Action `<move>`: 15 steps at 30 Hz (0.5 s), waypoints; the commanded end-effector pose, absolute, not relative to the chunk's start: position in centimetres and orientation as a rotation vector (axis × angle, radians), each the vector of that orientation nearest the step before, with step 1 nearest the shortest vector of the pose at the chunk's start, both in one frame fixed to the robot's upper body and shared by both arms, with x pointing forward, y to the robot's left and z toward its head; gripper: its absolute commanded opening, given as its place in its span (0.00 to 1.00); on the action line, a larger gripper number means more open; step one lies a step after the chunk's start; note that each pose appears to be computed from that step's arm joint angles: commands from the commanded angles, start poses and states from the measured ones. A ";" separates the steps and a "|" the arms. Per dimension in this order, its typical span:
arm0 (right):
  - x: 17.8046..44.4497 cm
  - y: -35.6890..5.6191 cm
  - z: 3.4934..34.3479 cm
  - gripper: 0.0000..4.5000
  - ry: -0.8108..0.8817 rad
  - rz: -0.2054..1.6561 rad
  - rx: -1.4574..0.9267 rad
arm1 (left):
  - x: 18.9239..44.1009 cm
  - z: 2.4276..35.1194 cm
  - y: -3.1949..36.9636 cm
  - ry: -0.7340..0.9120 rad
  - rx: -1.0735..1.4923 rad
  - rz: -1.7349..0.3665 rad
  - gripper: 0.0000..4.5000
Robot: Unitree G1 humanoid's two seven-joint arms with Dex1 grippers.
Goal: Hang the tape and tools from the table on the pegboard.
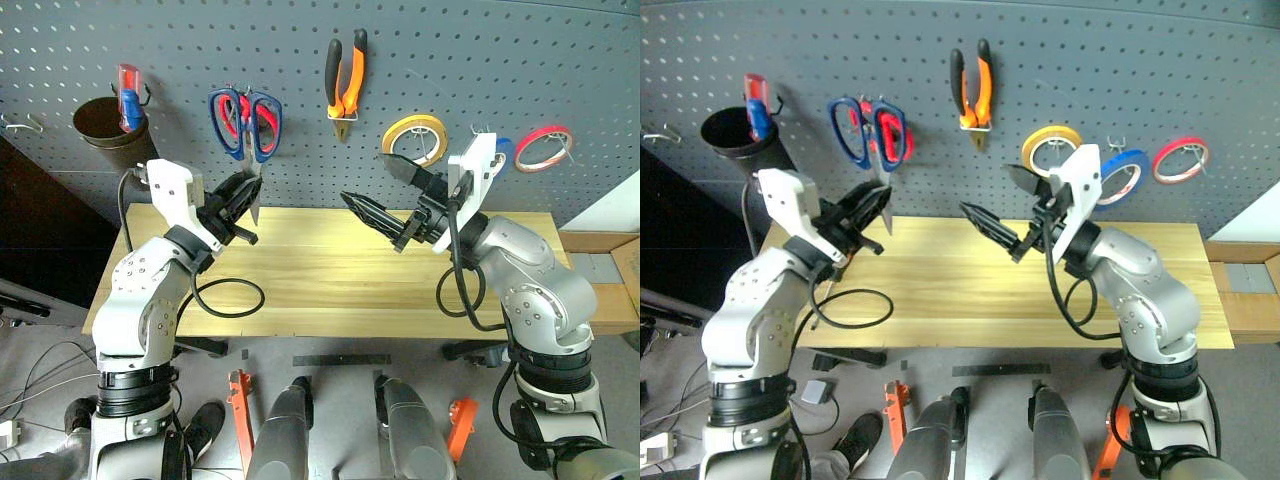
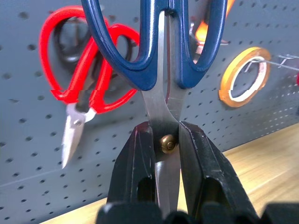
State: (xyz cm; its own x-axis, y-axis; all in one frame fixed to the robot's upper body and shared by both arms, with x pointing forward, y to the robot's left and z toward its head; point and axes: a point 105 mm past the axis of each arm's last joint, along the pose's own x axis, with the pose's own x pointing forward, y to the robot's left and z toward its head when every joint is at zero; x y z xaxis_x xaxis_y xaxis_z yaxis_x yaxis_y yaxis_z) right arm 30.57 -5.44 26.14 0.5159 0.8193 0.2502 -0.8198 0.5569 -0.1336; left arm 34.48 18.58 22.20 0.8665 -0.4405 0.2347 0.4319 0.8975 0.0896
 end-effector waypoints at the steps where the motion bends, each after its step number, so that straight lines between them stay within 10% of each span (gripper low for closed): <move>1: 30.1 -5.4 27.1 1.00 -0.349 0.988 -0.018 | 33.4 24.7 18.9 -0.375 0.078 -0.431 0.10; 15: 30.2 -5.3 27.3 1.00 -0.354 0.979 -0.018 | 35.5 23.3 18.5 -0.311 0.081 -0.463 0.10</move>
